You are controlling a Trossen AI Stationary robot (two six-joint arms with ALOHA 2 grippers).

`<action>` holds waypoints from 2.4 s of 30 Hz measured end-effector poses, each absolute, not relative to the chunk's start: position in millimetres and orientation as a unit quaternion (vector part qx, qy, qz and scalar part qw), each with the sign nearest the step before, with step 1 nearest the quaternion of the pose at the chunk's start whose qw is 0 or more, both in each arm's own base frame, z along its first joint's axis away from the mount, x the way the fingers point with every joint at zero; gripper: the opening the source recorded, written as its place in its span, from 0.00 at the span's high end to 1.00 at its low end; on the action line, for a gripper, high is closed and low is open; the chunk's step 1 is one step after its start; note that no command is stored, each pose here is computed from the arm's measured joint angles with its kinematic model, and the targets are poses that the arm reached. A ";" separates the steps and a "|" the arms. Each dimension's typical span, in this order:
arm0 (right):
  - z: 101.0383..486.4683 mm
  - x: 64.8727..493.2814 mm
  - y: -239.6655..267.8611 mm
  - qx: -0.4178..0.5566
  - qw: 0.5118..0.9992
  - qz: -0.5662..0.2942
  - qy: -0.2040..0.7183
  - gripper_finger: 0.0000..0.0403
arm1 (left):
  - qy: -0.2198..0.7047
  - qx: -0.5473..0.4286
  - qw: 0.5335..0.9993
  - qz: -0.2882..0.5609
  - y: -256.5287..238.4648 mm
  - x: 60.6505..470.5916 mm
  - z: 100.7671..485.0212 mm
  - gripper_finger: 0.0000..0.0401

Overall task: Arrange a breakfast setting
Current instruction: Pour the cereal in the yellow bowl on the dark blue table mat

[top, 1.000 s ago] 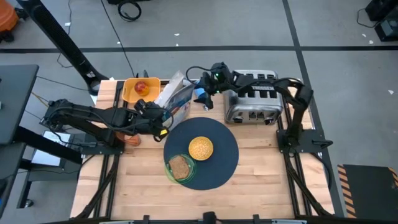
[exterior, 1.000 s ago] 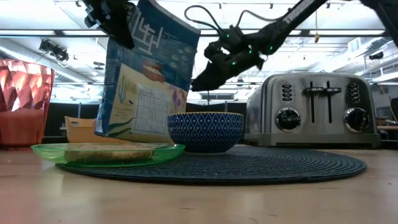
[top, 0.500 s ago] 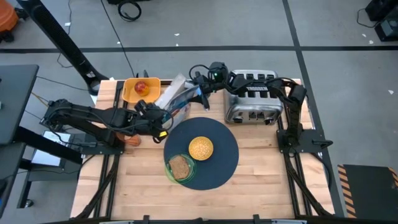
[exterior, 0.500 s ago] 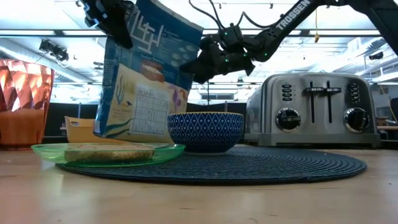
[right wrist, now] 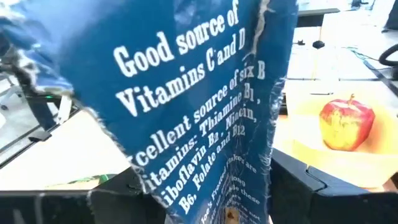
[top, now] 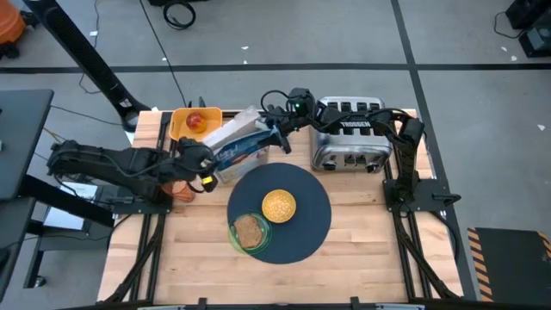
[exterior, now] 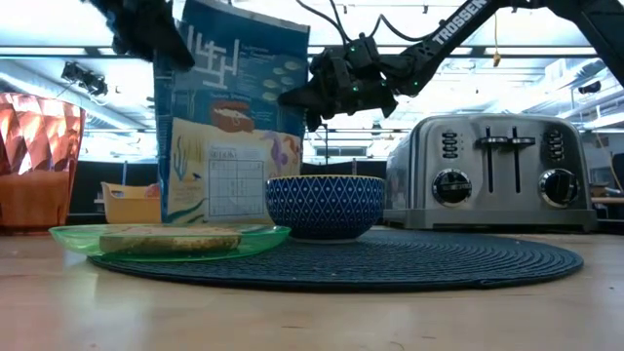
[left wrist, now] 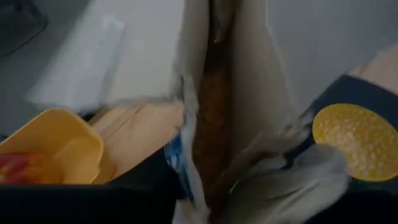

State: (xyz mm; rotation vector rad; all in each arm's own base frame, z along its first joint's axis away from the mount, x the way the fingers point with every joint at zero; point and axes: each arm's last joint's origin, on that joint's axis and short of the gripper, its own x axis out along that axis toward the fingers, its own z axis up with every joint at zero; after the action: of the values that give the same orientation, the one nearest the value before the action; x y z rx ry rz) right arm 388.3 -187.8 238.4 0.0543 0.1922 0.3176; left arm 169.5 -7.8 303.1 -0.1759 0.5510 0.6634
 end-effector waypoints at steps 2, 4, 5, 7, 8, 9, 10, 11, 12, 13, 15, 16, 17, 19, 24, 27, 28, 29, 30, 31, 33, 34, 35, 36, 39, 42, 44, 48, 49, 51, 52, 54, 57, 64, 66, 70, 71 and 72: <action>238.3 388.3 -188.1 0.030 0.983 0.153 0.097 0.46 | 0.246 -0.083 0.912 0.317 -5.7 166.4 291.1 0.48; 238.3 388.8 -188.0 0.041 0.984 0.143 0.099 0.46 | 0.227 -0.078 0.919 0.314 -3.5 164.8 277.0 0.45; 238.5 388.9 -187.9 0.046 0.984 0.142 0.099 0.46 | 0.214 -0.078 0.922 0.314 -2.1 164.2 270.8 0.45; 239.0 389.9 -186.4 0.049 0.984 0.143 0.098 0.46 | 0.188 -0.072 0.928 0.313 0.9 162.8 259.7 0.44; 239.2 390.3 -185.6 0.049 0.984 0.144 0.097 0.46 | 0.176 -0.068 0.931 0.312 2.5 161.6 254.9 0.44; 239.3 390.8 -184.8 0.048 0.984 0.143 0.097 0.46 | 0.166 -0.064 0.933 0.313 4.2 160.2 250.8 0.44; 239.4 391.3 -184.1 0.050 0.984 0.141 0.097 0.46 | 0.157 -0.059 0.934 0.315 5.8 158.6 247.1 0.45; 239.6 391.8 -183.3 0.054 0.984 0.138 0.097 0.46 | 0.149 -0.054 0.936 0.314 7.5 156.8 243.8 0.45; 240.0 392.4 -182.6 0.057 0.984 0.138 0.096 0.46 | 0.142 -0.048 0.938 0.312 9.0 155.1 240.9 0.45; 240.4 392.9 -181.7 0.059 0.984 0.138 0.095 0.46 | 0.135 -0.045 0.940 0.309 10.5 153.4 238.5 0.45; 241.6 394.1 -179.8 0.063 0.984 0.138 0.090 0.46 | 0.122 -0.048 0.943 0.305 13.8 150.1 235.4 0.45; 241.9 394.6 -179.0 0.063 0.984 0.138 0.089 0.46 | 0.118 -0.048 0.945 0.301 15.3 148.9 235.1 0.45; 241.9 394.9 -178.4 0.062 0.984 0.138 0.089 0.46 | 0.115 -0.048 0.947 0.297 16.6 148.0 235.4 0.45; 241.9 395.5 -177.7 0.062 0.985 0.134 0.089 0.46 | 0.111 -0.049 0.948 0.296 19.0 146.4 236.6 0.45; 242.9 396.3 -177.1 0.061 0.986 0.128 0.085 0.46 | 0.111 -0.043 0.947 0.298 23.2 145.5 237.5 0.53; 245.3 396.7 -177.3 0.071 0.986 0.127 0.076 0.46 | 0.117 -0.048 0.951 0.283 25.2 145.5 233.0 0.63; 246.1 396.8 -177.4 0.075 0.986 0.127 0.074 0.46 | 0.119 -0.049 0.951 0.280 25.7 145.4 231.1 0.67; 246.7 396.8 -177.3 0.076 0.986 0.127 0.072 0.46 | 0.120 -0.048 0.952 0.279 26.1 145.4 230.5 0.70; 247.9 396.3 -177.2 0.079 0.986 0.127 0.072 0.46 | 0.122 -0.043 0.952 0.277 26.5 145.4 230.5 0.74; 249.1 395.8 -177.0 0.080 0.986 0.127 0.072 0.46 | 0.122 -0.036 0.953 0.276 26.8 145.5 230.7 0.78; 253.4 394.2 -176.7 0.078 0.987 0.126 0.068 0.45 | 0.122 -0.022 0.954 0.274 27.5 145.9 231.3 0.85; 256.4 392.5 -176.7 0.078 0.987 0.125 0.068 0.45 | 0.120 -0.017 0.954 0.274 27.9 146.1 231.7 0.88; 260.7 390.4 -176.9 0.076 0.987 0.124 0.064 0.44 | 0.120 -0.012 0.954 0.274 28.4 146.1 231.9 0.92; 265.5 387.5 -177.4 0.075 0.988 0.122 0.063 0.44 | 0.118 -0.009 0.954 0.275 29.0 146.2 232.3 0.95; 279.9 377.2 -179.1 0.074 0.989 0.114 0.064 0.42 | 0.112 -0.007 0.953 0.281 31.1 146.1 236.7 0.98; 298.0 364.5 -177.1 0.057 0.991 0.097 0.066 0.41 | 0.101 0.005 0.953 0.287 33.0 146.3 246.9 0.97; 312.3 355.1 -173.2 0.043 0.993 0.084 0.066 0.41 | 0.086 0.010 0.953 0.290 34.3 146.3 258.2 0.97; 344.7 331.2 -161.8 0.018 0.996 0.059 0.060 0.41 | 0.053 0.013 0.953 0.299 36.7 144.7 284.0 0.98; 353.4 323.8 -158.2 0.013 0.997 0.051 0.059 0.41 | 0.040 0.011 0.952 0.304 37.2 143.7 292.2 0.98; 368.8 308.6 -151.0 0.007 0.998 0.035 0.059 0.41 | 0.018 0.007 0.952 0.306 37.5 141.4 307.9 0.98; 375.5 300.2 -147.3 0.007 0.998 0.026 0.064 0.41 | 0.007 0.006 0.952 0.306 37.4 140.1 315.6 0.98; 387.5 283.8 -139.2 0.009 0.997 0.011 0.071 0.41 | -0.007 0.002 0.953 0.303 36.7 137.2 329.6 0.98; 402.8 257.5 -125.9 0.025 0.996 -0.007 0.085 0.41 | -0.032 -0.014 0.953 0.301 35.3 131.7 350.3 0.98; 395.1 216.9 -96.4 0.121 0.985 -0.011 0.125 0.41 | -0.088 -0.051 0.957 0.271 31.4 119.5 390.1 0.99; 379.2 215.2 -88.3 0.128 0.984 -0.014 0.119 0.41 | -0.100 -0.054 0.959 0.260 30.3 116.5 399.2 0.99; 335.7 227.3 -75.6 0.141 0.988 -0.013 0.063 0.40 | -0.121 -0.068 0.961 0.237 28.2 112.5 413.4 0.99; 325.4 232.7 -72.9 0.142 0.989 -0.014 0.039 0.40 | -0.122 -0.071 0.962 0.232 27.6 112.4 415.6 0.99; 316.6 238.0 -70.6 0.143 0.989 -0.016 0.015 0.39 | -0.125 -0.076 0.963 0.225 26.9 112.6 418.2 0.99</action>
State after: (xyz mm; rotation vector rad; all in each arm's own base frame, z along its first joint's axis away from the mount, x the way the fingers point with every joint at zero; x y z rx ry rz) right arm 238.0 -70.6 316.6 0.2870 0.0302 -0.0328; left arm 112.6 26.9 418.2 -0.1532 -0.2536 0.4557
